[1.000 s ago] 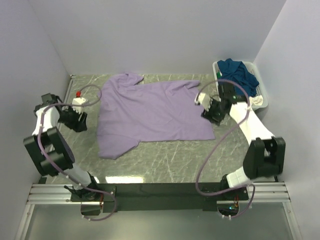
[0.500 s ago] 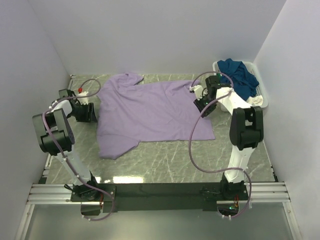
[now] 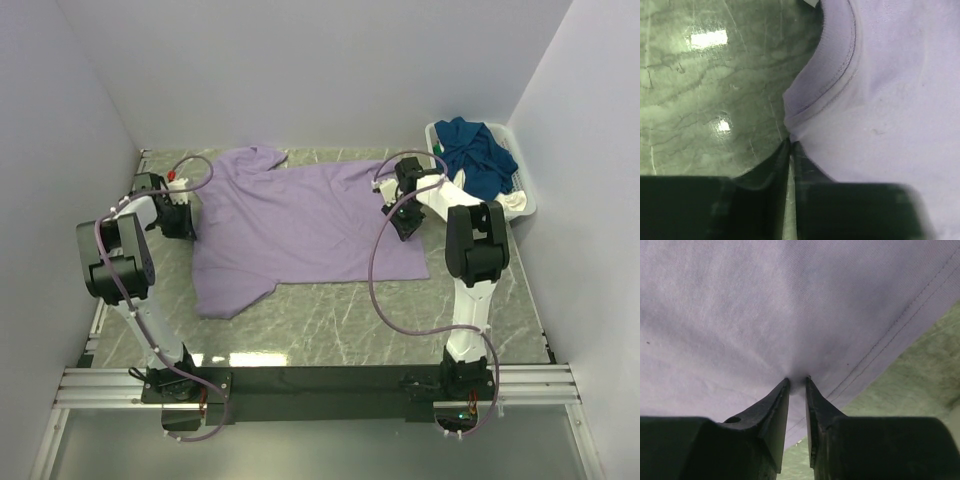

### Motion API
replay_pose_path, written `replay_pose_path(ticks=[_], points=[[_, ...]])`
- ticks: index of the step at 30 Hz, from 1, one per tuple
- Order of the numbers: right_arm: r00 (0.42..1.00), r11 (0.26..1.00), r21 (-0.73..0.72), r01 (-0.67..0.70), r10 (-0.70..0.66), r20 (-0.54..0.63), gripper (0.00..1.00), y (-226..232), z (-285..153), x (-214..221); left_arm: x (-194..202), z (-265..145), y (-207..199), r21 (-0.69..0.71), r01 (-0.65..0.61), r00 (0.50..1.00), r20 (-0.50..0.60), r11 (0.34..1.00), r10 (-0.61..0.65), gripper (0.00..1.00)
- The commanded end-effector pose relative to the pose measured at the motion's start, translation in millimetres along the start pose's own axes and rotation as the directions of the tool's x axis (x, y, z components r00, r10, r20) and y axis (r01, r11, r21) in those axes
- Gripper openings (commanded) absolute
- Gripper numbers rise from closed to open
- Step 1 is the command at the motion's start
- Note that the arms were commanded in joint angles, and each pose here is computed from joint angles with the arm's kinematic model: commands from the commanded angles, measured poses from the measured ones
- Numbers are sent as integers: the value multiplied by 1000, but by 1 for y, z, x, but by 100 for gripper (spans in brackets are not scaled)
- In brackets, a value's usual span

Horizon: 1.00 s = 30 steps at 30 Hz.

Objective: Fold and stack the t-shirts
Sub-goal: Flatten the tshirt out

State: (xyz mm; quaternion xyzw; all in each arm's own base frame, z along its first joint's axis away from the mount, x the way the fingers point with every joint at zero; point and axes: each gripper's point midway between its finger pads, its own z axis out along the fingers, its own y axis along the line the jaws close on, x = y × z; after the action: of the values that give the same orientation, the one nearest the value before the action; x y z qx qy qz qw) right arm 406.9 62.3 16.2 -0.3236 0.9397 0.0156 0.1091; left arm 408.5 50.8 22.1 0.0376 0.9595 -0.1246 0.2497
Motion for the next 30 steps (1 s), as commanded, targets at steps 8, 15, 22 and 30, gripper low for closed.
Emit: replay_pose_path(ticks=[8, 15, 22, 30], points=[[991, 998, 21, 56, -53, -121, 25, 24, -4, 39, 25, -51, 56, -270, -28, 999, -52, 962, 15, 1], [998, 999, 10, 38, -38, -51, 39, 29, -21, 16, 1, -77, 28, -152, -134, 991, -2, 979, 135, 59], [998, 998, 60, 30, -33, 49, 53, 20, -71, -8, 46, -127, -75, 93, -636, 768, -16, 766, 640, 61], [998, 1000, -5, 12, -12, 56, 49, 38, -80, 3, 133, -109, -150, 240, -870, 426, -71, 430, 902, 63]])
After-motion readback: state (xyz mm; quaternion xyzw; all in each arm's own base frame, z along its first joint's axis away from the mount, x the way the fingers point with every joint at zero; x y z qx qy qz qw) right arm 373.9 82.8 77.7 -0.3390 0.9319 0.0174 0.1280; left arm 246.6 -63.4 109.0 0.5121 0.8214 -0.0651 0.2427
